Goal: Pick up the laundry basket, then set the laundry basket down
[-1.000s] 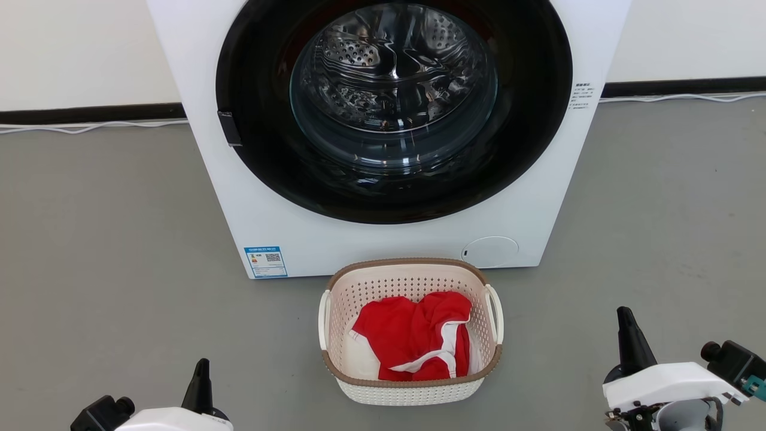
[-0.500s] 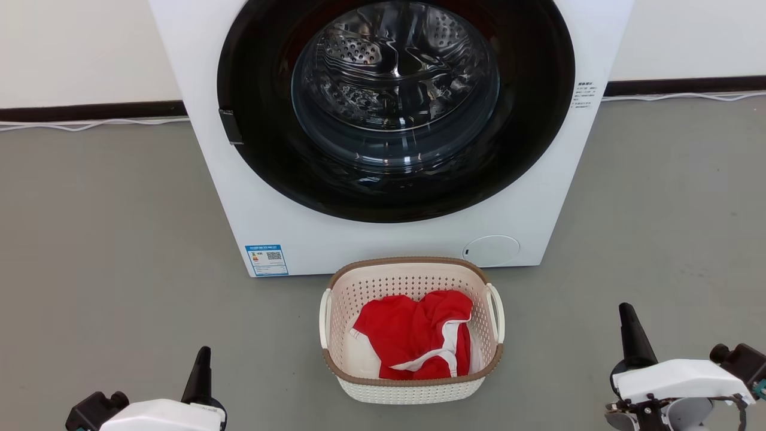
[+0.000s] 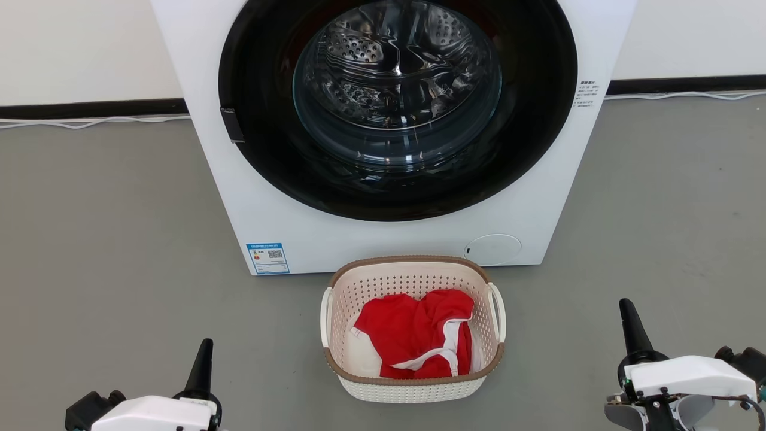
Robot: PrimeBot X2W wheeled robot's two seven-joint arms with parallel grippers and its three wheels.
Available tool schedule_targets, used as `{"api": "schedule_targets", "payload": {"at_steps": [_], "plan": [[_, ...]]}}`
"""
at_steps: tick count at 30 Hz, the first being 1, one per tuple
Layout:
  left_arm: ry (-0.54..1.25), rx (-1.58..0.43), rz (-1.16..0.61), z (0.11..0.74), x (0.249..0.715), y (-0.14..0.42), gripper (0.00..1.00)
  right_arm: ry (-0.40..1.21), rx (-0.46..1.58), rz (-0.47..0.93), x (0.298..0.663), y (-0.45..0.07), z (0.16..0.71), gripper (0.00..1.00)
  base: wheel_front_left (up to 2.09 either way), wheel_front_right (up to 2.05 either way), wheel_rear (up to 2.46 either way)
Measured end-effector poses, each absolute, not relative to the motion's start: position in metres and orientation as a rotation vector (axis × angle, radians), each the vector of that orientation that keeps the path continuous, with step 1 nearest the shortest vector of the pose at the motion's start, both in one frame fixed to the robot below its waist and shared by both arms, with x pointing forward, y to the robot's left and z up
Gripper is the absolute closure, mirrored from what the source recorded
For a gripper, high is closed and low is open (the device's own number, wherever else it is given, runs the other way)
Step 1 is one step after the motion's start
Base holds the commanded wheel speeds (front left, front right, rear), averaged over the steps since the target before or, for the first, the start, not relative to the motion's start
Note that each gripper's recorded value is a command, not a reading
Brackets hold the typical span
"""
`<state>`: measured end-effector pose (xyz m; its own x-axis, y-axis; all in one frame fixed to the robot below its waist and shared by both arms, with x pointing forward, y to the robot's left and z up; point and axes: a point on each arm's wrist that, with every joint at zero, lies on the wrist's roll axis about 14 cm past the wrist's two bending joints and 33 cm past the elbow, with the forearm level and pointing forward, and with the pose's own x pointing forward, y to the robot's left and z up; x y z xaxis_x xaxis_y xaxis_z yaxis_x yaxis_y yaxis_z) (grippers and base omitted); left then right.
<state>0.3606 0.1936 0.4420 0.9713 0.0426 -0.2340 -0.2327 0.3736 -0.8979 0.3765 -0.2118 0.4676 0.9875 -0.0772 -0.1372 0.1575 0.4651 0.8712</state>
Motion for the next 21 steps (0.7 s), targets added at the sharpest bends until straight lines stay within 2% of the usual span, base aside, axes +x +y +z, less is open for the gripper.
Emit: {"api": "schedule_targets", "payload": {"at_steps": [21], "plan": [[0.137,-1.399,0.121,0.460,0.369,0.190,1.00,0.053,1.351,-0.110,0.381,-0.208,0.479,1.00,0.00,0.00,0.00]]}}
